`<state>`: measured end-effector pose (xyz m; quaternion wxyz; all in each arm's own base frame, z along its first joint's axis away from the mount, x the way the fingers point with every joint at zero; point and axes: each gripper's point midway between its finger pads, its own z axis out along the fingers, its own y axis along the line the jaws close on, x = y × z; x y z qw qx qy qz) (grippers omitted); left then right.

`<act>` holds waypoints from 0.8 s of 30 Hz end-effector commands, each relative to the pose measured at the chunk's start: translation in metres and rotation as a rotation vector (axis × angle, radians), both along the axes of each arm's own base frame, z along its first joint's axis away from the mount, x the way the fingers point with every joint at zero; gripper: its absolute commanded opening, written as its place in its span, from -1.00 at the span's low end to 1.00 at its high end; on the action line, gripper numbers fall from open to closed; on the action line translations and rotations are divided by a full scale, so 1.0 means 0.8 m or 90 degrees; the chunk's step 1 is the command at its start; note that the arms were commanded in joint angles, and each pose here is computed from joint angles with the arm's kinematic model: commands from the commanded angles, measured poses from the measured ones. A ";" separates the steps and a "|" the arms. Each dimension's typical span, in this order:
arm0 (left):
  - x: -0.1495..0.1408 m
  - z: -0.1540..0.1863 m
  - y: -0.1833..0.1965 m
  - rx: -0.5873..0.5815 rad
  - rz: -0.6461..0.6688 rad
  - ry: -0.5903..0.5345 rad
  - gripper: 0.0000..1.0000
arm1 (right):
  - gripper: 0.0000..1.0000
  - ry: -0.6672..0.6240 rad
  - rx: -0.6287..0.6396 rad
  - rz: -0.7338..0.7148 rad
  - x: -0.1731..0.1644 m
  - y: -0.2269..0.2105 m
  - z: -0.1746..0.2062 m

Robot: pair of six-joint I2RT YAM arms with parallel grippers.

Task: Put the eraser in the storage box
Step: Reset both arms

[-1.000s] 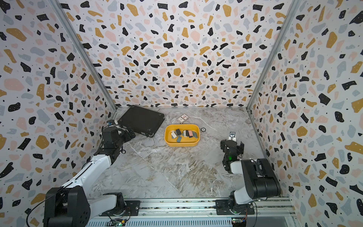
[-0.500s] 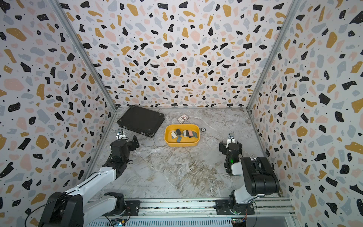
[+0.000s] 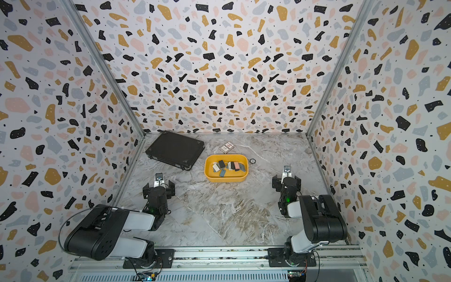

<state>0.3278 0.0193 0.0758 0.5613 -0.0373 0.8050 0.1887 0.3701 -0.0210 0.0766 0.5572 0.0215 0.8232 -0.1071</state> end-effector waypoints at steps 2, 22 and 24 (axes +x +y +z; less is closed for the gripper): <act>0.040 0.046 -0.011 -0.034 -0.039 -0.092 0.99 | 0.99 -0.020 0.006 -0.010 0.009 -0.003 0.014; 0.051 0.033 0.016 -0.121 -0.015 -0.031 0.99 | 0.99 -0.021 0.006 -0.011 0.009 -0.003 0.014; 0.052 0.031 0.016 -0.121 -0.015 -0.030 0.99 | 0.99 -0.021 0.006 -0.012 0.009 -0.004 0.014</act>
